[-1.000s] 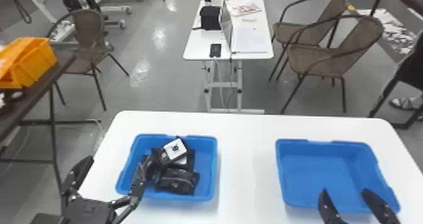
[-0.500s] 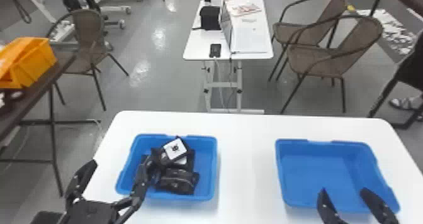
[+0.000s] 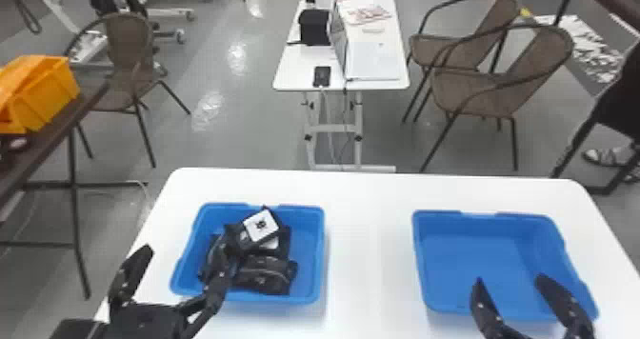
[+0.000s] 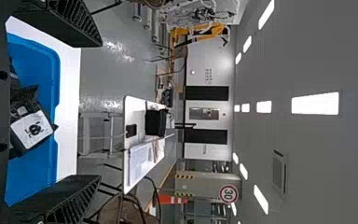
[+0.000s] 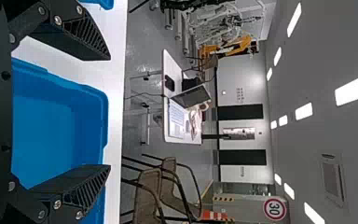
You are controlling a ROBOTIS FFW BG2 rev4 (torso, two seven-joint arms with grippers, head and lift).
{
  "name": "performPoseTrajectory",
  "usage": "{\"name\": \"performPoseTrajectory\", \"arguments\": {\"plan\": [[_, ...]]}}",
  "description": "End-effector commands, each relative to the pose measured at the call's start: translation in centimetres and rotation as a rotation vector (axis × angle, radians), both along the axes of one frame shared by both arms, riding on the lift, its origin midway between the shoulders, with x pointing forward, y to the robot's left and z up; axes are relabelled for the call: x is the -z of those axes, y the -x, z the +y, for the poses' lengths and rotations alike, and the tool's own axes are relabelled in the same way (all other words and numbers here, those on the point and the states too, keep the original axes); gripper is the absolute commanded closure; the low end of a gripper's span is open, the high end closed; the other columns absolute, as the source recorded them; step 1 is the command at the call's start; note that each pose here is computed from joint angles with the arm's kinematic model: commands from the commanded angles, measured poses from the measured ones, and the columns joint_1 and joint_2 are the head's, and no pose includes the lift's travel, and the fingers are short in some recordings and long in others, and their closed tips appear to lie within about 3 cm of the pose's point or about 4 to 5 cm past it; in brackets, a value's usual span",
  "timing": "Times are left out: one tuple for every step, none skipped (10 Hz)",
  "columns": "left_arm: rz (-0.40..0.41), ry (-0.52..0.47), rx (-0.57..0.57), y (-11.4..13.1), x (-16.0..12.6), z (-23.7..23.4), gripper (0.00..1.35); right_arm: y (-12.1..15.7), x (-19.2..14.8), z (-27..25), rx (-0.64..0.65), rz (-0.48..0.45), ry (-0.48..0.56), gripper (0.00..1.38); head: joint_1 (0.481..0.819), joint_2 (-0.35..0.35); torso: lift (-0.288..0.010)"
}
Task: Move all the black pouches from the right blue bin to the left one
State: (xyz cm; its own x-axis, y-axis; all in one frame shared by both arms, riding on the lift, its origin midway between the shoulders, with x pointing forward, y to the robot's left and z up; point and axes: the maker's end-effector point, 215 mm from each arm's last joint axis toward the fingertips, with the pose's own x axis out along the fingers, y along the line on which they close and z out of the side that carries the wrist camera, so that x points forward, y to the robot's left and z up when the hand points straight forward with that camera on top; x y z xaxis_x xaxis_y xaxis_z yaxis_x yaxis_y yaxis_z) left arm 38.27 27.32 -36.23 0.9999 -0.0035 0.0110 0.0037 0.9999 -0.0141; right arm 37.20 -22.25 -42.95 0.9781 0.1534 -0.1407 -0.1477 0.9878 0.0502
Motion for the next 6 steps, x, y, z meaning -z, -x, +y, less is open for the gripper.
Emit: {"name": "performPoseTrajectory", "arguments": {"plan": [[0.001, 0.002, 0.006, 0.06, 0.04, -0.15, 0.0, 0.09, 0.19, -0.01, 0.002, 0.004, -0.002, 0.21, 0.695, 0.077, 0.0], [0.001, 0.004, 0.004, 0.05, 0.04, -0.15, 0.0, 0.01, 0.1, 0.0, 0.002, 0.001, -0.001, 0.21, 0.695, 0.076, 0.0], [0.001, 0.002, 0.002, 0.04, 0.03, -0.07, 0.0, 0.04, 0.17, -0.01, 0.002, 0.003, -0.002, 0.21, 0.695, 0.075, 0.0], [-0.002, 0.002, -0.002, -0.08, -0.08, -0.02, 0.0, 0.02, 0.26, -0.02, 0.003, 0.004, -0.004, 0.21, 0.695, 0.075, 0.0], [-0.005, 0.001, -0.003, -0.2, -0.11, 0.04, 0.0, 0.02, 0.26, -0.02, 0.003, 0.004, -0.004, 0.21, 0.695, 0.077, 0.0], [-0.007, 0.0, -0.002, -0.28, -0.12, 0.06, 0.0, -0.04, 0.21, -0.01, 0.002, 0.003, -0.002, 0.21, 0.695, 0.077, 0.0]]}}
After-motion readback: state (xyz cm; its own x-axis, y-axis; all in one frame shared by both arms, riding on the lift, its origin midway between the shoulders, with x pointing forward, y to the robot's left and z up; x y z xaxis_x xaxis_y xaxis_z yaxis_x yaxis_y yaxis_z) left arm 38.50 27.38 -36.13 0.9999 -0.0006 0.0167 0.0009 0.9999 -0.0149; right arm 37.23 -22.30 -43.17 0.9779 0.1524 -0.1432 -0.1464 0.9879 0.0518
